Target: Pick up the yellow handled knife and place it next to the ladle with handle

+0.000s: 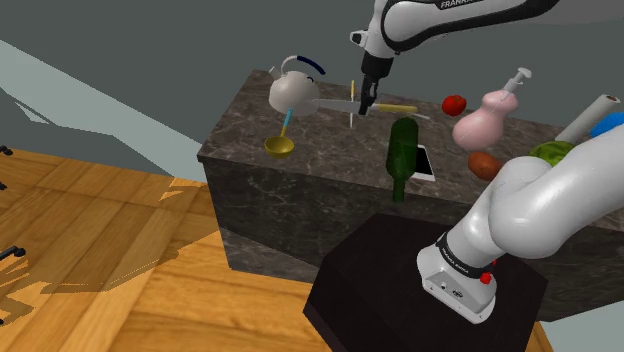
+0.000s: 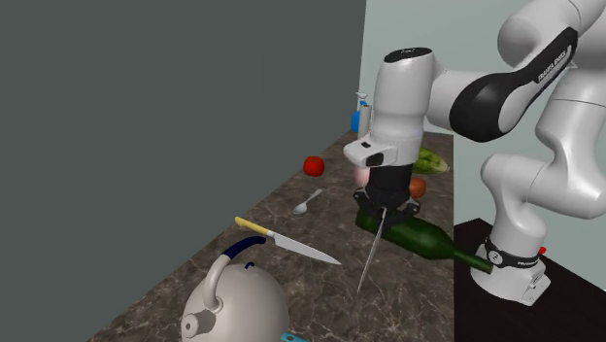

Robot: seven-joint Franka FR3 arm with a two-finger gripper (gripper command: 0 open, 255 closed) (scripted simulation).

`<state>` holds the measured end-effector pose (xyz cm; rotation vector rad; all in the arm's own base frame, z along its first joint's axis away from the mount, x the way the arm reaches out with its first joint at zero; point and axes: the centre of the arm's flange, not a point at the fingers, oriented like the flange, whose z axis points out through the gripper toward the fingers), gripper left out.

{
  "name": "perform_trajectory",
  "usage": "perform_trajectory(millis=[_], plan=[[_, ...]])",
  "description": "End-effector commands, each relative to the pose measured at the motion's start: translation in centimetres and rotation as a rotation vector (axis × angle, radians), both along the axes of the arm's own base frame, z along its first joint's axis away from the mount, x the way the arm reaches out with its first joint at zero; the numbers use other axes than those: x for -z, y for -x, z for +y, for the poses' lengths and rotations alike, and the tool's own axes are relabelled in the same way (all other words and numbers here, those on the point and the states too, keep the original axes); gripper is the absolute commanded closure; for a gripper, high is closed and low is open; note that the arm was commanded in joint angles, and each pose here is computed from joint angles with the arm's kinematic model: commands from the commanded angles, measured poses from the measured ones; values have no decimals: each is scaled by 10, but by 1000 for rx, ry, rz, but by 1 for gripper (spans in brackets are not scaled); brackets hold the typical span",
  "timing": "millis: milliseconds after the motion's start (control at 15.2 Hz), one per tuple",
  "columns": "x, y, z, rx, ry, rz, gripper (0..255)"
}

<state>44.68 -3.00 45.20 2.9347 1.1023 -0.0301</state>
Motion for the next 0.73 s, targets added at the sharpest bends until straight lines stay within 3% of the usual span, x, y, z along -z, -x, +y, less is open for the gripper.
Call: perform_trajectory(millis=[0, 132, 660], plan=[[0, 8, 24, 2, 1, 0, 255], [0, 17, 57, 2, 1, 0, 255], [43, 17, 57, 2, 1, 0, 255]])
